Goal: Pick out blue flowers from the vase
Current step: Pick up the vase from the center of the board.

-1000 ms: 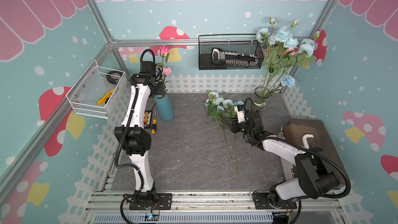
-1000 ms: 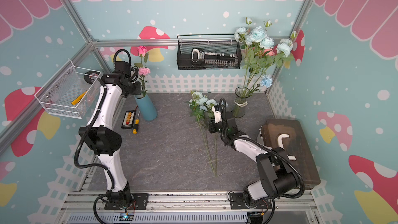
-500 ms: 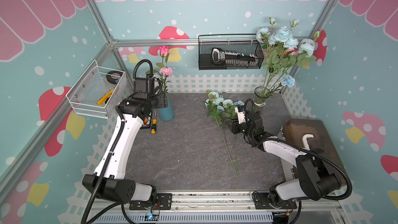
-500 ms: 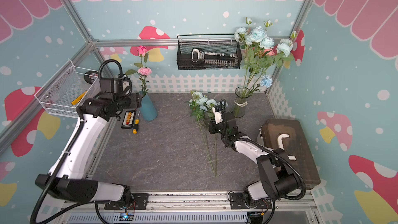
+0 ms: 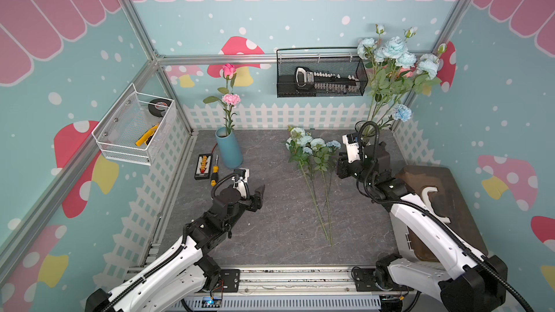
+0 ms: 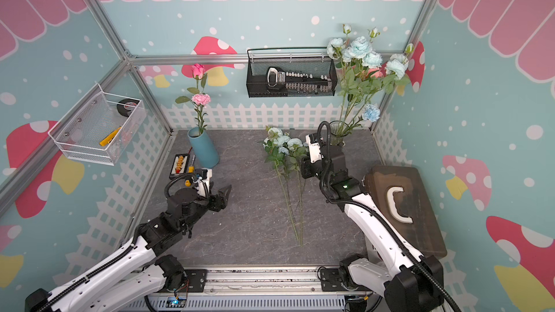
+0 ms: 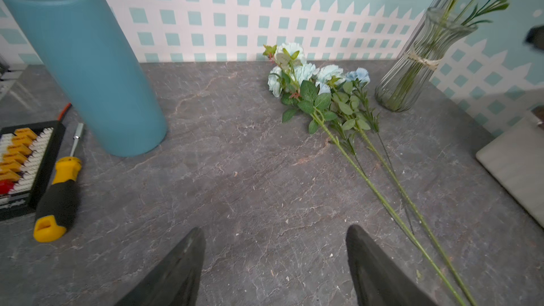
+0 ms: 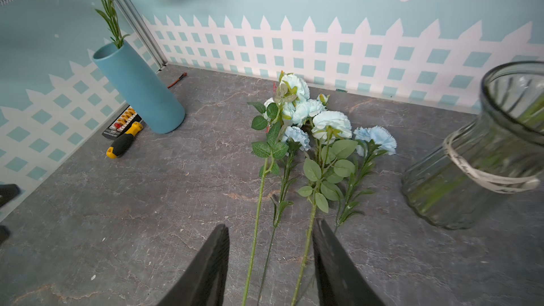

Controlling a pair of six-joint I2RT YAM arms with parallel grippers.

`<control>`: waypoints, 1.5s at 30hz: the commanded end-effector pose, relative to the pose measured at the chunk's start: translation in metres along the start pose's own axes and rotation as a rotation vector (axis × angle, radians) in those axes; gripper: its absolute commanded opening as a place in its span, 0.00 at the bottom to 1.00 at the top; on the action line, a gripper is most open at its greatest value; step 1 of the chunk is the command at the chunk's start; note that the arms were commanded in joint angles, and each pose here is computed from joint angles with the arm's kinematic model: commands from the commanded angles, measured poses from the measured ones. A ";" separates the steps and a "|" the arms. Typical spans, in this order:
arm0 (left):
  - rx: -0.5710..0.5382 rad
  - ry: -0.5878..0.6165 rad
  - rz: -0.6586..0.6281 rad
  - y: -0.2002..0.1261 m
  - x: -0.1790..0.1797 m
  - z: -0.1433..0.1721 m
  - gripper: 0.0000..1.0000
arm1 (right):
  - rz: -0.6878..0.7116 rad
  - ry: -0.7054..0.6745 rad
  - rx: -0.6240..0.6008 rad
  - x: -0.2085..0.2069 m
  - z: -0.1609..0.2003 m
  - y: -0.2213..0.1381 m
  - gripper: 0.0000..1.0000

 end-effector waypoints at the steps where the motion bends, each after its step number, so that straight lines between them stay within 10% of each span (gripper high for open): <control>1: -0.232 -0.058 0.065 0.001 -0.011 -0.030 0.76 | 0.133 -0.084 0.128 -0.015 0.001 -0.023 0.45; 8: -0.256 -0.065 0.187 0.006 -0.027 -0.002 0.75 | 0.404 -0.206 0.231 -0.047 -0.050 -0.018 0.38; 25: -0.220 -0.042 0.227 0.016 -0.036 0.001 0.84 | 0.568 -0.138 0.476 -0.139 -0.063 0.057 0.35; 45: -0.198 -0.042 0.216 0.022 -0.036 0.001 0.84 | 0.535 -0.065 0.650 -0.192 -0.028 0.111 0.41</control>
Point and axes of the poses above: each gripper's point midway between its finger pads, its own y axis out along the fingers, its own x axis along the line the jaws close on, z = x × y, the point moved 2 cm from there along -y, back along the fingers, and after that the axes turned 8 degrees about y, right-handed, at the moved point
